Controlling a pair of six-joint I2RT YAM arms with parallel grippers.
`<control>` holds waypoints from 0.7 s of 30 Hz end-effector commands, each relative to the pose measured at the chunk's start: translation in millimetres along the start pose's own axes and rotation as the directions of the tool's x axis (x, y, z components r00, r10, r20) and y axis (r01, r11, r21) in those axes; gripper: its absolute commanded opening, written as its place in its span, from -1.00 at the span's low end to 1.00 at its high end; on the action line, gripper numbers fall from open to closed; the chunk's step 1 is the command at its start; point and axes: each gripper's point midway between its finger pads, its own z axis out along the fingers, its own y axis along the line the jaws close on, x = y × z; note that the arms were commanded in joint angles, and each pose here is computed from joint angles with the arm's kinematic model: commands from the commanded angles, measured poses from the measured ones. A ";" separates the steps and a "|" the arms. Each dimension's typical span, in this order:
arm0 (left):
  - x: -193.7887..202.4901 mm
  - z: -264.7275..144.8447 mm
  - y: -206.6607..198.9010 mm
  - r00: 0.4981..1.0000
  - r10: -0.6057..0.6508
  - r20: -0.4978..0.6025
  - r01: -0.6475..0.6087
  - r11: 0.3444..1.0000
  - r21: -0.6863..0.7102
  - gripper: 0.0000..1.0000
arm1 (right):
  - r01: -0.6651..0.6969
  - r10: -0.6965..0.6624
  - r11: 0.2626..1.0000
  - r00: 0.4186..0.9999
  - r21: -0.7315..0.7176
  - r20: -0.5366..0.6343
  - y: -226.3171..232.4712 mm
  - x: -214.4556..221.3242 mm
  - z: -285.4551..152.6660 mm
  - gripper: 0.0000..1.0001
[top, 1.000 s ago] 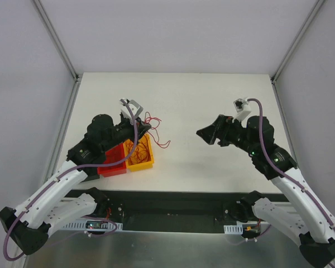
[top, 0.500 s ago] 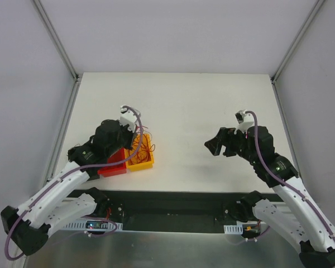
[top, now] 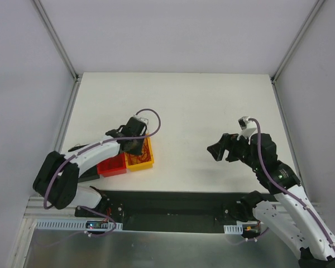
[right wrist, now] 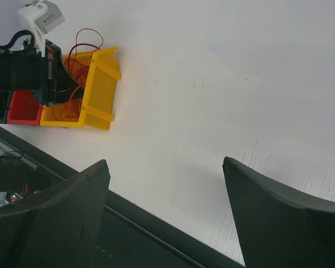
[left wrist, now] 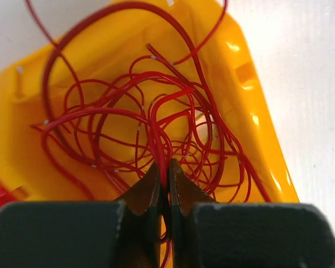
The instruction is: Untangle the cables
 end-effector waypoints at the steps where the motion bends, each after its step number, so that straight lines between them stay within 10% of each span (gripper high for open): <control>1: 3.0 20.8 -9.9 0.976 -0.199 -0.090 0.198 0.980 -0.022 -1.00 | 0.014 -0.014 0.999 1.000 -0.033 -0.003 7.3 -7.4 2.7 0.70; 9: 4.8 19.7 -21.5 0.971 -0.206 -0.122 0.211 0.977 0.033 -1.00 | 0.004 -0.005 1.000 0.999 -0.012 -0.043 -2.9 12.3 8.4 0.70; 16: -43.7 -53.2 -19.3 0.975 -0.186 0.123 0.170 0.976 0.133 -0.05 | 0.015 -0.014 1.000 0.999 0.019 -0.046 -9.0 12.2 10.3 0.70; 21: -53.9 -95.2 0.0 0.967 -0.137 0.217 0.121 0.989 0.087 0.17 | 0.047 -0.044 0.997 0.997 0.064 -0.061 -15.6 7.8 9.2 0.71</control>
